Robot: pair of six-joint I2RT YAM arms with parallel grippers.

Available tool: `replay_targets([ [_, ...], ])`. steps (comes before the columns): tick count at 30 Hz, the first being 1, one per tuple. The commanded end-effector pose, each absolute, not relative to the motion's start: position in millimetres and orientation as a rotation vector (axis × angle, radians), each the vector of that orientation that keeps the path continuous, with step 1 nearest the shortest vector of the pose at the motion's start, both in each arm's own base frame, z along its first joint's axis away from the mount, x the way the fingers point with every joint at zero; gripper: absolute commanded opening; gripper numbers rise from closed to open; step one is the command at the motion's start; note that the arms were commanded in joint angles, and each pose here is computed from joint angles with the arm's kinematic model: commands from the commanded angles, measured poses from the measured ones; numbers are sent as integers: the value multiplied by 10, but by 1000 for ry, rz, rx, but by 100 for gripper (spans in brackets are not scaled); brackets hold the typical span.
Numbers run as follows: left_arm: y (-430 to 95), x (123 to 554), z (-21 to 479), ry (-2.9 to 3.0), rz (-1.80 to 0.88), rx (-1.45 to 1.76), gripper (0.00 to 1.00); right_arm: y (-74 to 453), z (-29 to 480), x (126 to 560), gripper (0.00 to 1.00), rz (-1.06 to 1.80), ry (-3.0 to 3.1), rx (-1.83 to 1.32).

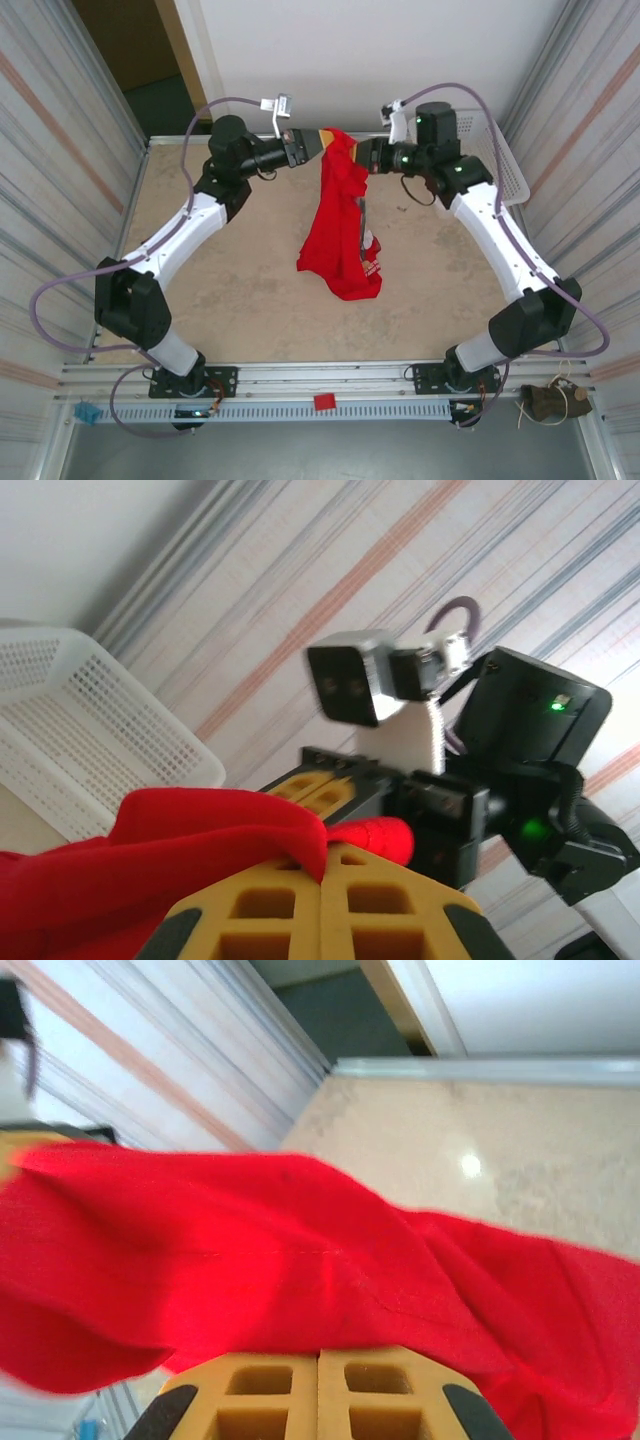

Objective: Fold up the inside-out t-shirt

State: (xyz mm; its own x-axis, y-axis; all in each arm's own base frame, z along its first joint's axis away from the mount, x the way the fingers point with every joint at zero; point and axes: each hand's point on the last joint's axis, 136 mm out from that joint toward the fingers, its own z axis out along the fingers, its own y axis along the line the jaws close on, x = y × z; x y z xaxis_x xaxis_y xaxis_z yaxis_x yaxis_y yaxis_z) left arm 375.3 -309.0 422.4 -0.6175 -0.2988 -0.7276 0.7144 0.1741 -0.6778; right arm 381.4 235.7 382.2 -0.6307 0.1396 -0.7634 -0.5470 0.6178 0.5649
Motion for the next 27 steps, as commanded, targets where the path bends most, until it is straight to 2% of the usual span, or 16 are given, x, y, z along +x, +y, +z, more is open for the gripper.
replay_targets([
  [1,-2824,3934,4487,1578,-1492,387,26,2138,4787,3590,0,1099,1786,-316],
  [2,-2742,3988,4507,1575,-1468,375,42,2070,5001,3544,0,1101,1738,-303],
  [5,-2562,4034,4433,1617,-1362,353,62,1958,5490,3433,0,1107,1634,-286],
  [10,-2521,3706,4050,1708,-1118,358,73,1970,5906,3327,0,1130,1534,-272],
  [12,-2661,3474,3917,1717,-992,401,79,1974,5986,3316,0,1114,1510,-258],
  [18,-3361,3095,3757,1670,-847,566,85,1899,6137,3239,0,1028,1465,-222],
  [22,-3799,3143,3557,1708,-856,633,86,1797,6299,3103,0,978,1435,-223],
  [24,-3906,3244,3442,1761,-834,633,83,1736,6403,3032,0,955,1412,-218],
  [26,-3966,3282,3381,1793,-822,660,64,1655,6545,2932,0,933,1373,-213],
  [27,-3986,3259,3402,1788,-833,683,41,1611,6619,2880,0,920,1351,-211],
])
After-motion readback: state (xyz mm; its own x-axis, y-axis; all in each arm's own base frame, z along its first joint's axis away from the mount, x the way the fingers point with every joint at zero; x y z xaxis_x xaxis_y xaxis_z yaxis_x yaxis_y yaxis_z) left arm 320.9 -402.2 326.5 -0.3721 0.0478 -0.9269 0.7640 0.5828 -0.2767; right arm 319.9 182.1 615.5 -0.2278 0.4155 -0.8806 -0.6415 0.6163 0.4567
